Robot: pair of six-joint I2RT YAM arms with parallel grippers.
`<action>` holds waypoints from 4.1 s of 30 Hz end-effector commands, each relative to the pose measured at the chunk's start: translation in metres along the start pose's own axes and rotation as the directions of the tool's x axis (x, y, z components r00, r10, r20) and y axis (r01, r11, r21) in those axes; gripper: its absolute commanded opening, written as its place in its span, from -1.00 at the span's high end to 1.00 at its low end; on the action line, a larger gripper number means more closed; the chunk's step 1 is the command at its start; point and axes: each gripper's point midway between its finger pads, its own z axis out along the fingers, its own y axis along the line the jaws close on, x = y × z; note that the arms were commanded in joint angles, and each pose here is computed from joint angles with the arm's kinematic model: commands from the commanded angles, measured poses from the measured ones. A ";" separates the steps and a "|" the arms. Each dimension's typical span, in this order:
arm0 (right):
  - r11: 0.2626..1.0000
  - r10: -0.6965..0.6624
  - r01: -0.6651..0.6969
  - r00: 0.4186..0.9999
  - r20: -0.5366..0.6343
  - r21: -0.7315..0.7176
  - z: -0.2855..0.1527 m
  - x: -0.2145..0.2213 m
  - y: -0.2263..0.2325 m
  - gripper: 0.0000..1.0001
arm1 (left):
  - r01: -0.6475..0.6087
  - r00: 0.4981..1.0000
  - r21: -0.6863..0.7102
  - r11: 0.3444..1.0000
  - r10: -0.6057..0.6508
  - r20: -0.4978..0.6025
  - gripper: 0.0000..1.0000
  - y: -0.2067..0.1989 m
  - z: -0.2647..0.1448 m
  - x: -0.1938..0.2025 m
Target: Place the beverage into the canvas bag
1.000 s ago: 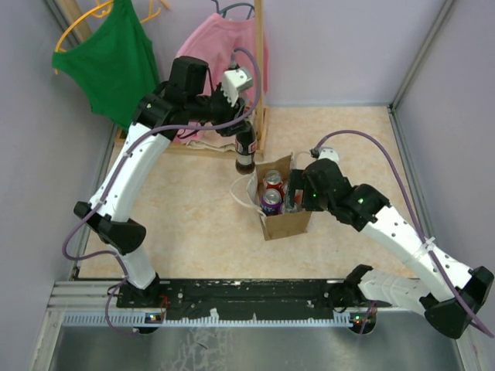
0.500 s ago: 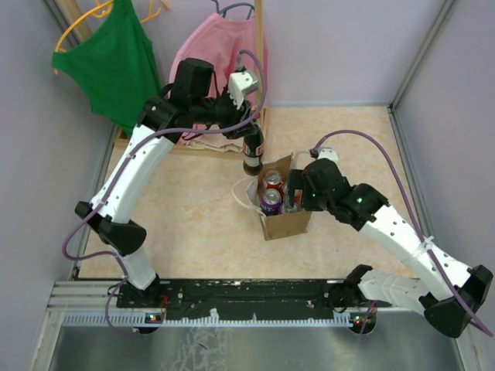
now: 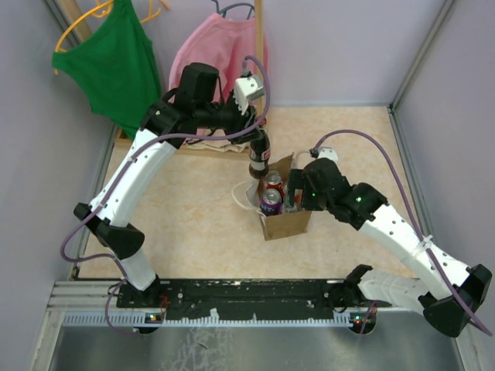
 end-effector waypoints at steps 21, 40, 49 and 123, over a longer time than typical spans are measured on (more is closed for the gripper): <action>0.992 0.030 -0.001 0.971 0.236 -0.123 -0.028 -0.058 0.020 -0.98 | -0.066 0.982 0.106 0.992 0.045 0.182 1.00 -0.045 -0.022 -0.044; 0.994 0.035 -0.013 0.980 0.194 -0.110 -0.019 -0.043 0.016 -0.98 | -0.043 0.986 0.209 0.977 0.009 0.164 1.00 -0.079 -0.022 -0.034; 0.994 0.035 -0.017 0.983 0.179 -0.104 -0.019 -0.039 0.013 -0.98 | -0.033 0.990 0.270 0.962 -0.006 0.143 1.00 -0.100 -0.022 -0.025; 0.993 0.079 -0.063 0.981 0.175 -0.098 -0.036 -0.025 -0.003 -0.98 | 0.021 0.964 0.377 0.926 0.081 -0.253 1.00 -0.149 0.043 0.203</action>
